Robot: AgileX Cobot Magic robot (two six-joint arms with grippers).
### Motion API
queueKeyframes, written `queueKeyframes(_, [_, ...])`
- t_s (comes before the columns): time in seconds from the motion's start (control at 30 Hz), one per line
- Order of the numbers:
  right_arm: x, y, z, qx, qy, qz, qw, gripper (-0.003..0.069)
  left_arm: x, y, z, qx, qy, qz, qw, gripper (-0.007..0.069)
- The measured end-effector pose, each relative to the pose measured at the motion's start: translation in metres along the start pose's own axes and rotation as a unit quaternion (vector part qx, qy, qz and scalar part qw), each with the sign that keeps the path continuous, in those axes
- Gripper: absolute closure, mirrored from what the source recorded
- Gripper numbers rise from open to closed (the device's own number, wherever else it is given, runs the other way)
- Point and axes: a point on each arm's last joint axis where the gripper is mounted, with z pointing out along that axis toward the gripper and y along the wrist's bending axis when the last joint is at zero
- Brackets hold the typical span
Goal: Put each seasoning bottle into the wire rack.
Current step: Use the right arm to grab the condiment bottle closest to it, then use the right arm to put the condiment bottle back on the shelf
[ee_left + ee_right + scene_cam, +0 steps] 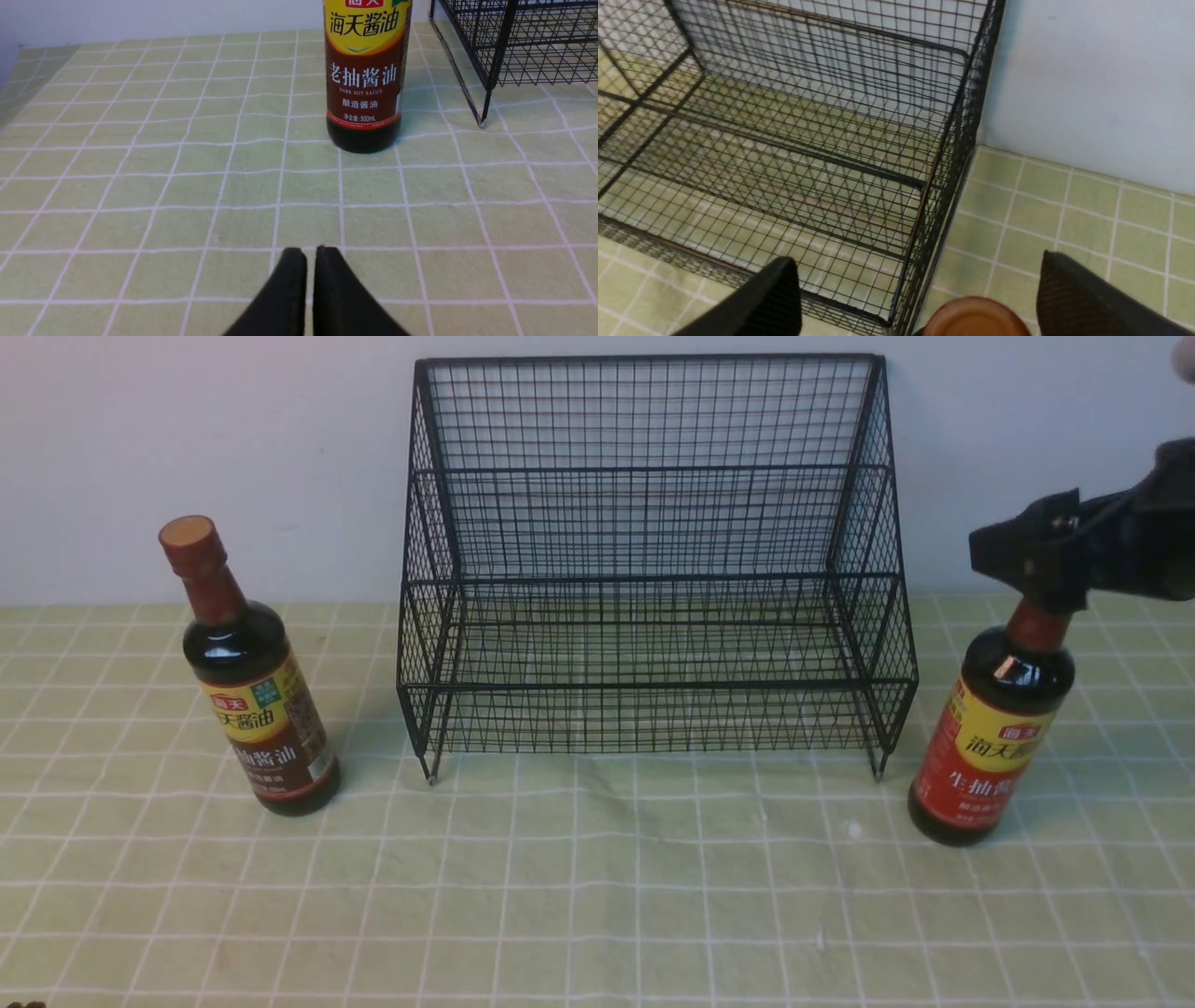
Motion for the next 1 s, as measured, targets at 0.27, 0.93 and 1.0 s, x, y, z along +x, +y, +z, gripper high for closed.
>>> queueKeyframes(0.27, [0.011,-0.006,0.023,0.008,0.035,-0.004,0.999,0.0041,0.0,0.0,0.0,0.0,0.0,0.0,1.0,0.0618])
queueKeyframes(0.93, [0.017,-0.007,0.017,0.017,0.067,-0.021,0.997,0.0391,0.0,0.0,0.0,0.0,0.0,0.0,1.0,0.0618])
queueKeyframes(1.0, [0.012,-0.006,0.01,0.019,0.06,-0.031,0.998,0.0391,0.0,0.0,0.0,0.0,0.0,0.0,1.0,0.0618])
